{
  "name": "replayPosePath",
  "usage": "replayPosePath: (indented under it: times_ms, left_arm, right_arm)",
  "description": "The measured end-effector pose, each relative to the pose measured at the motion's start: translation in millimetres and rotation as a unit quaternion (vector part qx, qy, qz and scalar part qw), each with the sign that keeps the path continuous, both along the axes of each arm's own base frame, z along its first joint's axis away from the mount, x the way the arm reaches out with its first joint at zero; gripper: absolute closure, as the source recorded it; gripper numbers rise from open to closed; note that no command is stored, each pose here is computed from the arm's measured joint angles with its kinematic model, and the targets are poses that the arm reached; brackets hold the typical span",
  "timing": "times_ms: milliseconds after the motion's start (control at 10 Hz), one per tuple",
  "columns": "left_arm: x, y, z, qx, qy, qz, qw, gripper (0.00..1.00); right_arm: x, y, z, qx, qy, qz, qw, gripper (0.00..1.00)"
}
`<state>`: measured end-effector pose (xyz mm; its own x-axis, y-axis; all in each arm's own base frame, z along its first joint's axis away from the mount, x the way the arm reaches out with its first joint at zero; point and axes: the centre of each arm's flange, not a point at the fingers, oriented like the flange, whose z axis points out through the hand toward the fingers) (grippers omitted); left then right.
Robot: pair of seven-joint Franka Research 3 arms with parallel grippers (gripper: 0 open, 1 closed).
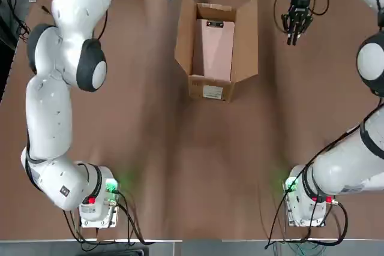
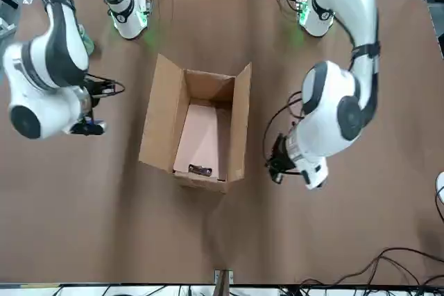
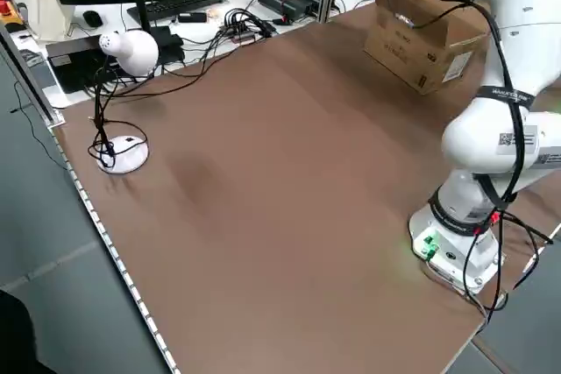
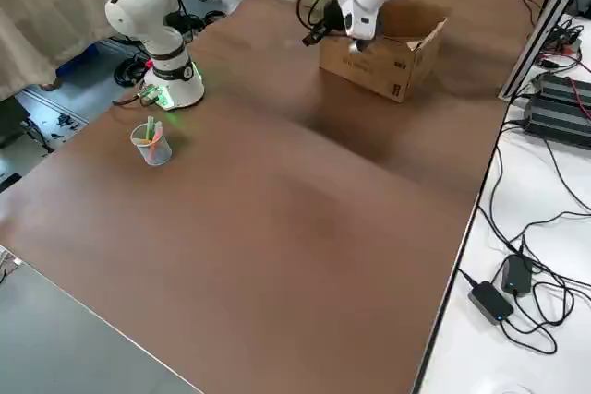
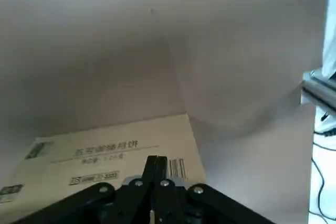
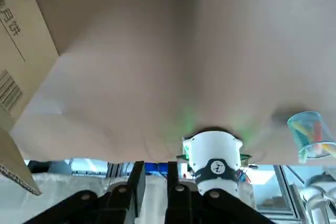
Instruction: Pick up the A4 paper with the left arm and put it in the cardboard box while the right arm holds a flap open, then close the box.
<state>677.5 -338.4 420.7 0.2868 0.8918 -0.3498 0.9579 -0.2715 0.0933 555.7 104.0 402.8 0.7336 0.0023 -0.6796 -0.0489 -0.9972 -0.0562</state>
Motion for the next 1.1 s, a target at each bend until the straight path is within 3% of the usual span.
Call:
replayPosePath:
  times_ms: [100,300,700,1100]
  left_arm:
    - [-5,-20,-16,-0.010,0.003,-0.006,1.000,0.99]
    - [-16,-50,-27,-0.022,0.005,-0.010,1.000,0.99]
    - [-21,-70,-13,-0.039,0.001,0.027,0.999,0.99]
    - [-39,-109,-4,-0.056,-0.021,0.038,0.997,0.99]
  right_arm:
    - [-1,16,-16,0.004,0.015,0.008,1.000,0.81]
    - [-4,37,-29,0.015,0.030,0.017,0.999,0.98]
    - [-13,80,-22,0.050,0.042,0.002,0.998,0.99]
    - [-17,116,-9,0.080,0.042,-0.001,0.996,0.99]
